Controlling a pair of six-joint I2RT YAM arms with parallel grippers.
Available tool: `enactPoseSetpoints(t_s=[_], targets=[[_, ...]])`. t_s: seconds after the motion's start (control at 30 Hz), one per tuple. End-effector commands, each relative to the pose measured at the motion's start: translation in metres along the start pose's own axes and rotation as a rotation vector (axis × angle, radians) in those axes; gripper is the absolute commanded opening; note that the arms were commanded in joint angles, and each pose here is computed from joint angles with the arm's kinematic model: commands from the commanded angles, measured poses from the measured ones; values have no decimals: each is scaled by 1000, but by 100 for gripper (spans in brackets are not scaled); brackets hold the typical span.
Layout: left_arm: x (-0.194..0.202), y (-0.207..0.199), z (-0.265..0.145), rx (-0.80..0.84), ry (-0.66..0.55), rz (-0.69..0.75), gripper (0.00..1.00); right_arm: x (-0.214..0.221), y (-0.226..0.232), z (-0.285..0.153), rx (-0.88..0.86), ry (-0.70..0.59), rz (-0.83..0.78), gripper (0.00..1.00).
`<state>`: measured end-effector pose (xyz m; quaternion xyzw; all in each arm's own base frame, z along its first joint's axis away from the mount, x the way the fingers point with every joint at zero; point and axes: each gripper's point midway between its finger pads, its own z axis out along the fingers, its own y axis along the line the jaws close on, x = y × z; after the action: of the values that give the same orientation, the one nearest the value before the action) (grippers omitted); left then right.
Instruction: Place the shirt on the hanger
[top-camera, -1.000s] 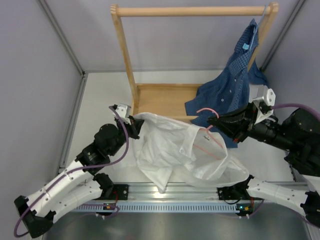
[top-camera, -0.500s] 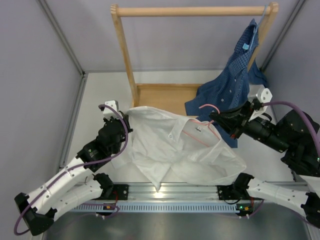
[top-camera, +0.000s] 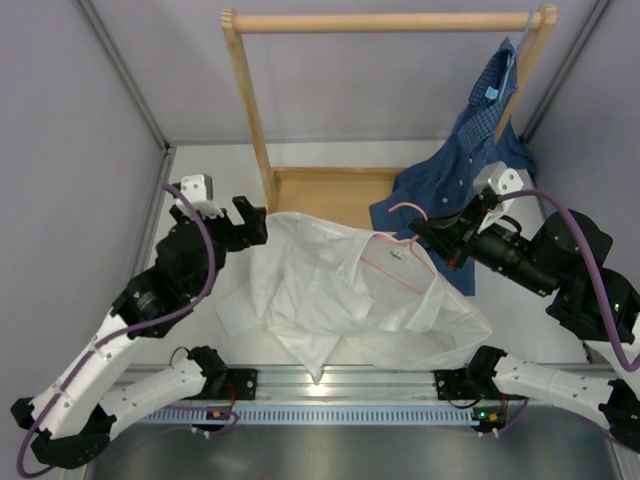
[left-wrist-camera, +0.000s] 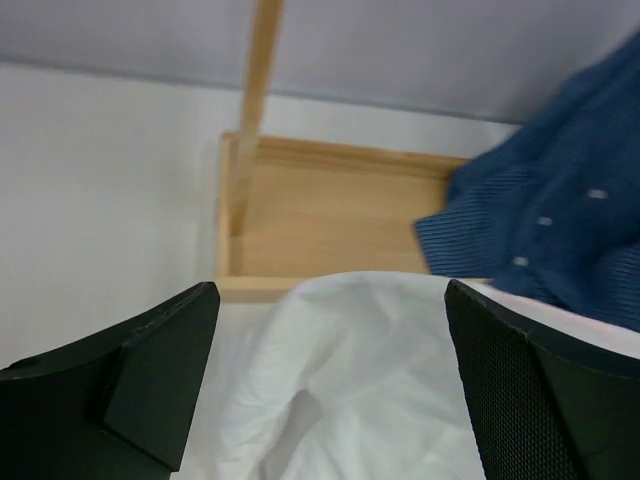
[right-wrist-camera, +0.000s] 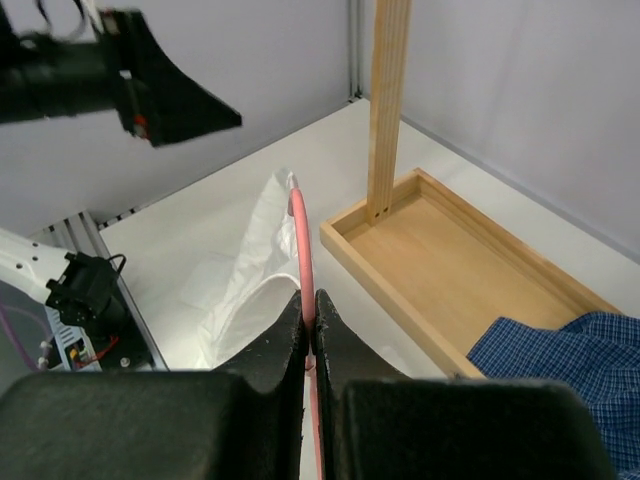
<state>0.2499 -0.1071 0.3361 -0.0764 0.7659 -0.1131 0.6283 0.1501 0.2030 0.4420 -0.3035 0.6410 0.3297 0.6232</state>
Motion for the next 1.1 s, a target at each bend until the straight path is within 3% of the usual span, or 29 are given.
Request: enactPoseSetpoints(t_s=[0.0,0.03,0.07,0.1,0.2,0.23,0.37,0.5,0.6,0.9,0.97,1.07], targets=[[-46,-77,-44,475,-3,66,98,-23,-1,1,8,-71,9,0],[-51,-99,-49,594,-10,135,98,-19,-1,1,9,-59,12,0],[-35,-128,-40,696,61,198,98,-17,8,0,-40,-48,14,0],[-34,-166,-70,970,98,243,98,-14,11,-2,-55,-40,17,0],[-1,-212,-101,1384,175,422,98,0,20,-8,-110,-7,24,0],[0,-216,-105,1460,109,511,98,2,21,-9,-114,1,27,0],[13,-222,-96,1518,55,620,98,6,42,-20,-232,34,36,0],[30,-226,-107,1653,112,625,93,4,47,-25,-257,47,39,0],[43,-229,-113,1740,162,595,79,6,50,-24,-278,55,39,0],[74,-227,-112,1806,300,531,61,-6,50,-22,-279,23,33,0],[77,-226,-115,1823,319,518,53,-9,49,-22,-273,18,28,0],[84,-226,-113,1828,347,507,28,-16,51,-20,-282,-7,30,0]])
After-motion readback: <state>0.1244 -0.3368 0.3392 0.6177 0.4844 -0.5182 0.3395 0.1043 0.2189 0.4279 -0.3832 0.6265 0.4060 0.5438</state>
